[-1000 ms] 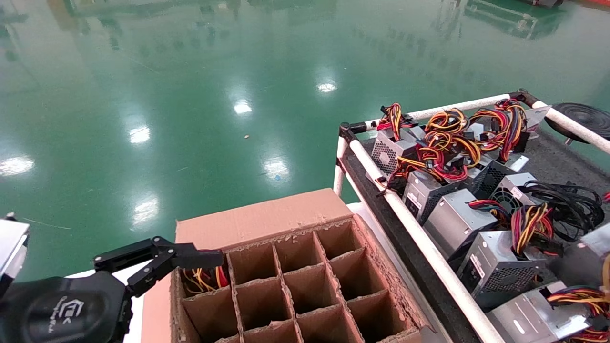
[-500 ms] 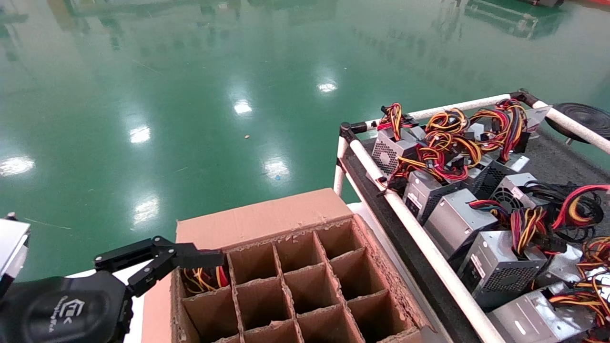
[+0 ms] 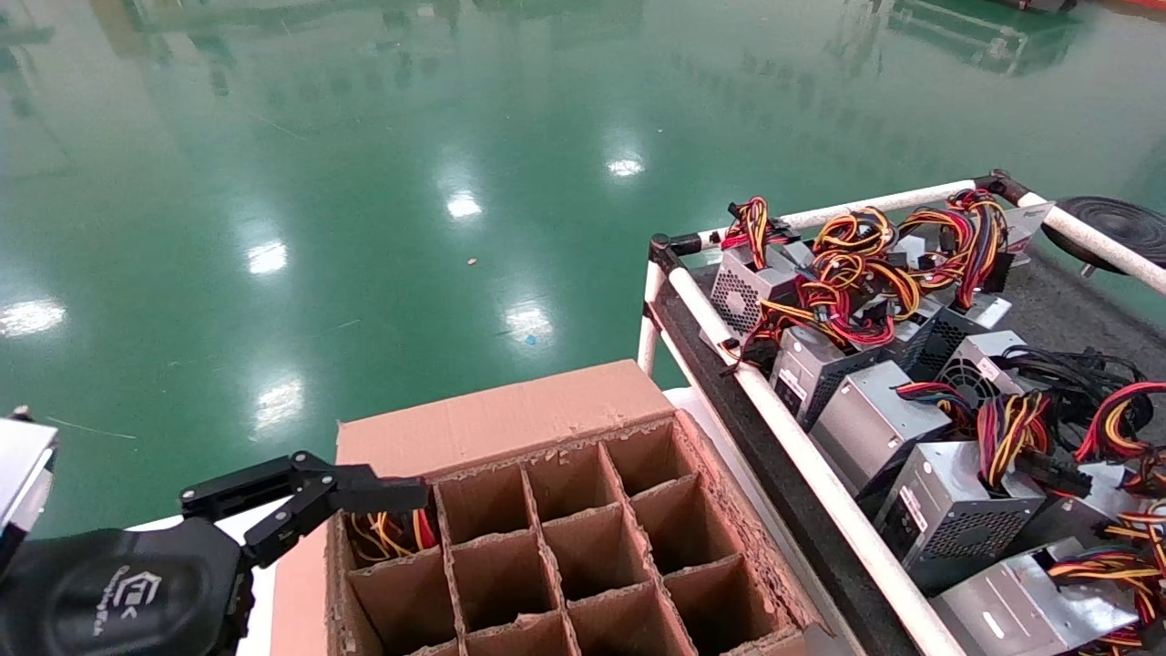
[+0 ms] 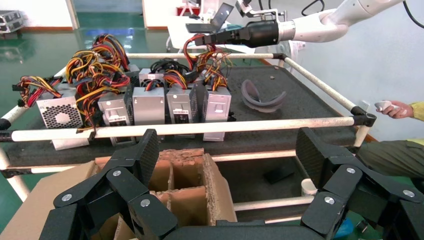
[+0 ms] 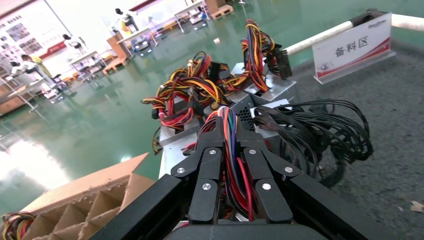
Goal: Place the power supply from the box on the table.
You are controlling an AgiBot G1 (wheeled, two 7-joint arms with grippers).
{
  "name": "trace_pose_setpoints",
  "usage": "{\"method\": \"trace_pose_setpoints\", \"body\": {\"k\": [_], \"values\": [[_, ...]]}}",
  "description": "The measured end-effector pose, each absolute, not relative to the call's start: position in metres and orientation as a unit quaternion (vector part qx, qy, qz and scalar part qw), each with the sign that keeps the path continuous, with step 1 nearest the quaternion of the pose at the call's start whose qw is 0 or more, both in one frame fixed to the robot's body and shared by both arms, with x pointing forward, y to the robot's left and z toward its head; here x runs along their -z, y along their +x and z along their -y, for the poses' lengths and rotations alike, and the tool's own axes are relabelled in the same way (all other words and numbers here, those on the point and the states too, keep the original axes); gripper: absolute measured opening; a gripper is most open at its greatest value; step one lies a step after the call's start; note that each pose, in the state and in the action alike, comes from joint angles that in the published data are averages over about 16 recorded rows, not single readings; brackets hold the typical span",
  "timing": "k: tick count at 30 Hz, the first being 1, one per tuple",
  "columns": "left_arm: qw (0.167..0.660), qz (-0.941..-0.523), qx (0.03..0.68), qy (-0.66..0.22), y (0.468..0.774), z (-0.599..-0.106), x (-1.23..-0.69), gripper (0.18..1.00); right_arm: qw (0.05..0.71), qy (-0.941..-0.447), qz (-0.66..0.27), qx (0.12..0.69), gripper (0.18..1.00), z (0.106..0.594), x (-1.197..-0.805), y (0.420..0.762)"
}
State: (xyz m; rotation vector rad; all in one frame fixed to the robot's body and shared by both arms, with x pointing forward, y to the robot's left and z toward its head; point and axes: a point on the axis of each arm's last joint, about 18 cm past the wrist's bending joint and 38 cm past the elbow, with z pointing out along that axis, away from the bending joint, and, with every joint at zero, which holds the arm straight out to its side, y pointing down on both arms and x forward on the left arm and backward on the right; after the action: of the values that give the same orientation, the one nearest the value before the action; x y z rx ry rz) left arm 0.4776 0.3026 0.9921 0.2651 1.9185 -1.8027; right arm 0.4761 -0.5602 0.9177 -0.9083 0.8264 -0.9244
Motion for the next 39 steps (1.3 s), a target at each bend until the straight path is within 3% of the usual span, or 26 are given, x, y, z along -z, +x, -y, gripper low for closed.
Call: {"method": "trace_pose_setpoints", "body": {"k": [8, 20, 39], "values": [[0.245, -0.703, 0.661, 0.097, 0.478, -0.303, -0.992, 1.000, 0.715, -0.412, -0.378, 0.420, 0.230, 0.561, -0.918, 0.476], [0.245, -0.703, 0.661, 0.097, 0.478, -0.303, -0.992, 1.000, 0.696, -0.445, -0.380, 0.416, 0.366, 0.563, -0.924, 0.465], [0.245, -0.703, 0.661, 0.097, 0.478, -0.303, -0.992, 1.000, 0.676, -0.462, -0.377, 0.434, 0.787, 0.571, -0.956, 0.454]]}}
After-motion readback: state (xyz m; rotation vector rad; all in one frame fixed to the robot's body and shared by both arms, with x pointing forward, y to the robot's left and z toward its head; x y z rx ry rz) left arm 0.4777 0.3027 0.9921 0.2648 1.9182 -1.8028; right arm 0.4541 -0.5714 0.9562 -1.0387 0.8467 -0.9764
